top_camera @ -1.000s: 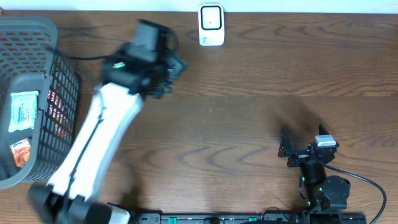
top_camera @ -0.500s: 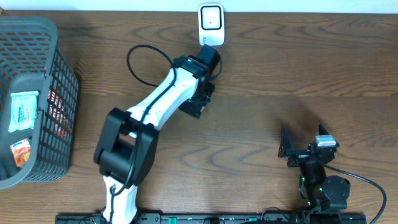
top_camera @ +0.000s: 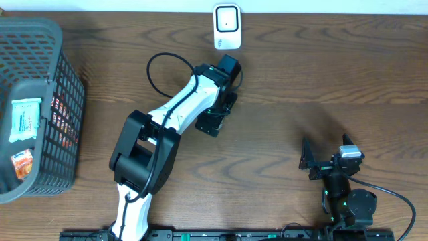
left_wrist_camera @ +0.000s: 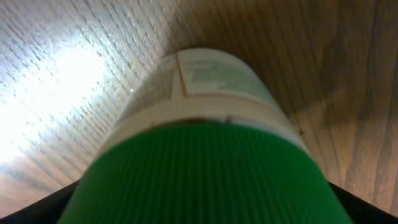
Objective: Scan the item barcode
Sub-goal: 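Carry the bottle forward and set it upright on the table, then reach the left gripper into the basket and grasp the green wipes pack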
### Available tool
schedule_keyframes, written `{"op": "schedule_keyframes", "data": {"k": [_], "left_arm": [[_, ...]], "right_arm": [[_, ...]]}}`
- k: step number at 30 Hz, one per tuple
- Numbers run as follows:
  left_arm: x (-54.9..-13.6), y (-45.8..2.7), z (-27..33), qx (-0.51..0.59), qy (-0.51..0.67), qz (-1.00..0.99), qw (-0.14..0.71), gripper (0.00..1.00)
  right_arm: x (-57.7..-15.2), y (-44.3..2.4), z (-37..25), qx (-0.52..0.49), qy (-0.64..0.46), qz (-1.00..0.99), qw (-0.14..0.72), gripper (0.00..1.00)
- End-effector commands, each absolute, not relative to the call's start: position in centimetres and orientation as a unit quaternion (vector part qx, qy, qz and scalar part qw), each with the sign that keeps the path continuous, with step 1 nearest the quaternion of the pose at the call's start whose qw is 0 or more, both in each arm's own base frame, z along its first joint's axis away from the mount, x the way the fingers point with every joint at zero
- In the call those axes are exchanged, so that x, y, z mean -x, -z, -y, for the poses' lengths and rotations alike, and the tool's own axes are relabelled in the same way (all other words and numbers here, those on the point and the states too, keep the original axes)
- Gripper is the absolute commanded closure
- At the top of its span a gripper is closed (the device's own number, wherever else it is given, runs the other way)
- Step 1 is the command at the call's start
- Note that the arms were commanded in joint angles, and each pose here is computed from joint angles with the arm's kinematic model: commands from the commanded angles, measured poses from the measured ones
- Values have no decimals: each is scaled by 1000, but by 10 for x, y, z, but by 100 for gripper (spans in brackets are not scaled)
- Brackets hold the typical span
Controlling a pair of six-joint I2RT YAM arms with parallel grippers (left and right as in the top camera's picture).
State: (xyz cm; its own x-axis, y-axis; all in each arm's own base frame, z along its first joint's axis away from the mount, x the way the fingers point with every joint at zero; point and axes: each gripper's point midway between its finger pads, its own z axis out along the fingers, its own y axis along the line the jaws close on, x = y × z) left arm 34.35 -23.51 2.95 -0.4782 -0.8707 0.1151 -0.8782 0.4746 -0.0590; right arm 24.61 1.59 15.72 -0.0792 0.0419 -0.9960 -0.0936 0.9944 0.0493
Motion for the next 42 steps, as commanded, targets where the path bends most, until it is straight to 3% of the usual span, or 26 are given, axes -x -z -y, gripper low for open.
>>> {"op": "schedule_keyframes", "data": {"k": [1,5,13,19,24,33,42], "left_arm": [[-346,-36,232,-489,-58,870,29,2],[-366,-77,222,-442,-95,892,-13,2],[-365,-224,176,-358,-184,906,-134,2],[-355,-343,88,-258,-168,882,-356,2],[-318,-390,-30,-365,-79,811,-450,2],[-258,-369,-179,-512,76,752,-408,2],[-269,-297,-234,-604,90,728,-313,2]], "right_arm": [[-246,-156,-14,11,-51,-734,677,1],[-246,-156,-14,11,-51,-734,677,1],[-246,-156,-14,11,-51,-734,677,1],[-246,-156,-14,11,-51,-734,677,1],[-246,-156,-14,11,-51,-734,677,1],[-246,-156,-14,11,-51,-734,677,1],[-246,-156,-14,11,-51,-734,677,1]]}}
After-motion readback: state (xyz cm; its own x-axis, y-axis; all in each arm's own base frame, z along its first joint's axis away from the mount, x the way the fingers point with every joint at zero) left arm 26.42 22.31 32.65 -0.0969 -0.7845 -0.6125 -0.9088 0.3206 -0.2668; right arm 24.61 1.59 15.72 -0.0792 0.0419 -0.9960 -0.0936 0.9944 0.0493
